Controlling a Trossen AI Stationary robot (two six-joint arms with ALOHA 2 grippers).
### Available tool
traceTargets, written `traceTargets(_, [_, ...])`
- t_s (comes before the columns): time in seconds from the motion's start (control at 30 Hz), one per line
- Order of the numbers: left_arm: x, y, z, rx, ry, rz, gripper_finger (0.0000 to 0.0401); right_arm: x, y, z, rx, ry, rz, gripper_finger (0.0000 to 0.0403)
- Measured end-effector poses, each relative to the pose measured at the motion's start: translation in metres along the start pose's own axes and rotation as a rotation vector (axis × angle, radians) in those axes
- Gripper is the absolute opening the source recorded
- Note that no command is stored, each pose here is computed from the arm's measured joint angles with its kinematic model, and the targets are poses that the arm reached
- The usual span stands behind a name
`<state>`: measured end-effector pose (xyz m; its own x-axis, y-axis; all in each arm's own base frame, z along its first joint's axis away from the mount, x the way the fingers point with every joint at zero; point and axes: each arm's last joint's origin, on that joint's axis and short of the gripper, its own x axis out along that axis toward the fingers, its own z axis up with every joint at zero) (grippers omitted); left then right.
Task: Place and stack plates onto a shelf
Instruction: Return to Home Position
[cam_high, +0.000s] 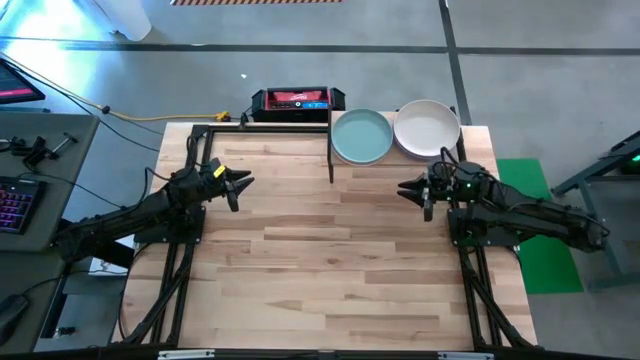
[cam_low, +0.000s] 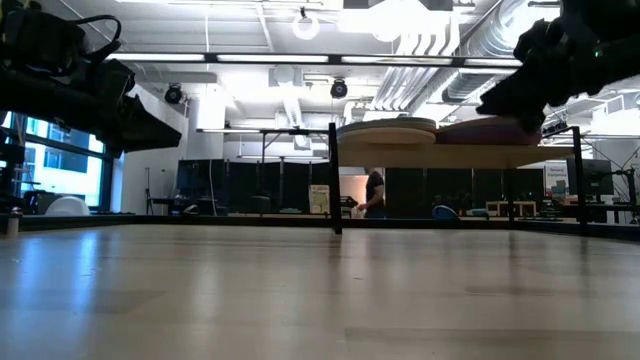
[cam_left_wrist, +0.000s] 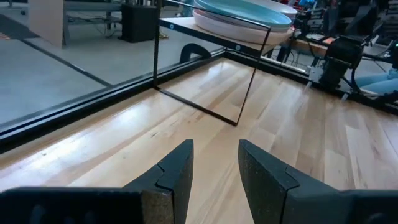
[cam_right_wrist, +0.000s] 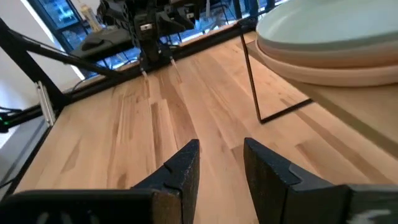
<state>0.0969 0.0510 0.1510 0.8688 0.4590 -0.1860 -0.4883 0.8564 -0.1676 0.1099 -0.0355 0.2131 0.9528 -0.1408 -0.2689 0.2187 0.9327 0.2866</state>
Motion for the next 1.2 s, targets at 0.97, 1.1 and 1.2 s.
traceTargets(0.97, [0.0, 0.0, 0.0, 0.0, -0.001, 0.01, 0.0117, 0.02, -0.019, -0.063, -0.03, -0.006, 0.036, 0.0107])
traceTargets(1.1, [0.0, 0.0, 0.0, 0.0, -0.001, 0.01, 0.0117, 0.02, -0.02, -0.068, 0.005, 0.039, 0.021, 0.0107])
traceTargets(1.2, [0.0, 0.0, 0.0, 0.0, -0.001, 0.01, 0.0117, 0.02, -0.021, -0.068, 0.03, 0.042, 0.018, 0.0107])
